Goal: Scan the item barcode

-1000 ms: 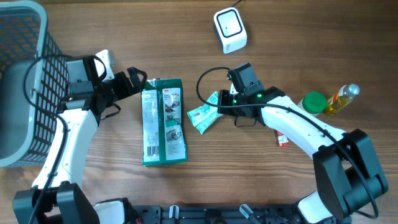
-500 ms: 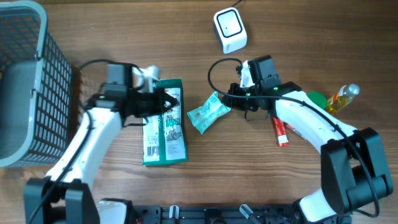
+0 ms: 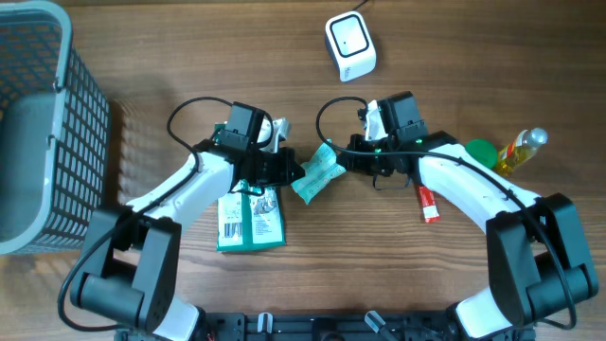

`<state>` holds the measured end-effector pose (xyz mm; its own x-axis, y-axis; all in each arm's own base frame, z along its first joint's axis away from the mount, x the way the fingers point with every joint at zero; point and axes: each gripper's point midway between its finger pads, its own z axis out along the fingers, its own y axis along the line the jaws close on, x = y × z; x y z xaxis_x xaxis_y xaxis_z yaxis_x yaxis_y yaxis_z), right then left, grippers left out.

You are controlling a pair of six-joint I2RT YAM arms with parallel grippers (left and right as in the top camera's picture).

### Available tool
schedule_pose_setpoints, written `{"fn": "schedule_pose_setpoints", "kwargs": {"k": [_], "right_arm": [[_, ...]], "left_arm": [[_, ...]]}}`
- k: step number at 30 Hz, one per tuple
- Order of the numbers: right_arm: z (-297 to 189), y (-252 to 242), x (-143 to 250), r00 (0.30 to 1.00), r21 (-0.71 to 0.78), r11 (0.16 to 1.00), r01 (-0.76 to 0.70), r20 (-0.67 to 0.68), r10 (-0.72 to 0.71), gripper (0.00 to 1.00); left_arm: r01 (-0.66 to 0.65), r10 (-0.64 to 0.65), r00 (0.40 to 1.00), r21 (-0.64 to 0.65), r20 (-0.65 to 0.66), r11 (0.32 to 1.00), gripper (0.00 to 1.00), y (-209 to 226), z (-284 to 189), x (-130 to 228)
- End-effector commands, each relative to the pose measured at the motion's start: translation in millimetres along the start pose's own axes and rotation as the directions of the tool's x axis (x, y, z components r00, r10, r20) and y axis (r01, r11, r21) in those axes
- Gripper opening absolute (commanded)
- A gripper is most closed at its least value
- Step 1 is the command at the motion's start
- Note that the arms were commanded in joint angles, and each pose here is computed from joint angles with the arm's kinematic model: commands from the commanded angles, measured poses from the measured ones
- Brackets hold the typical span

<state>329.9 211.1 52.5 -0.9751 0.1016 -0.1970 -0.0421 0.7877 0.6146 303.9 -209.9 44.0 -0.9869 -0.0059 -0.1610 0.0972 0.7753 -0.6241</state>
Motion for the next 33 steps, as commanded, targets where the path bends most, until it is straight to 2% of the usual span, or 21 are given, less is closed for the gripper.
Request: {"fn": "schedule_pose_setpoints", "kwargs": {"k": [1,10,16,20,31,33], "right_arm": [[1,-3,3,1.0,0.007,1.0,0.014,-0.004,-0.014,0.05],[11,-10,8,0.998,0.013,0.998,-0.054,-0.032,0.054,0.04],[29,-9,23,0.995,0.025,0.999,-0.038,-0.086,0.04,0.04],[31,-11,24,0.996,0.042,0.999,-0.031,-0.082,0.034,0.04],[32,-14,24,0.996,0.057,0.998,-0.032,-0.08,0.037,0.04],[32,-14,24,0.996,0.057,0.998,-0.033,-0.081,0.037,0.04]], "left_arm": [[0.011,-0.011,1.0,-0.029,0.004,1.0,0.04,9,4,1],[0.005,-0.003,1.0,-0.071,0.023,0.997,0.04,14,5,-2],[0.003,-0.001,1.0,-0.081,0.024,0.997,0.04,15,6,-2],[0.075,-0.066,0.996,-0.159,0.063,0.984,0.04,29,5,-5],[0.035,-0.031,0.999,-0.123,0.035,0.992,0.04,10,25,2],[0.032,-0.025,0.998,-0.152,0.049,0.988,0.04,14,25,0]]}}
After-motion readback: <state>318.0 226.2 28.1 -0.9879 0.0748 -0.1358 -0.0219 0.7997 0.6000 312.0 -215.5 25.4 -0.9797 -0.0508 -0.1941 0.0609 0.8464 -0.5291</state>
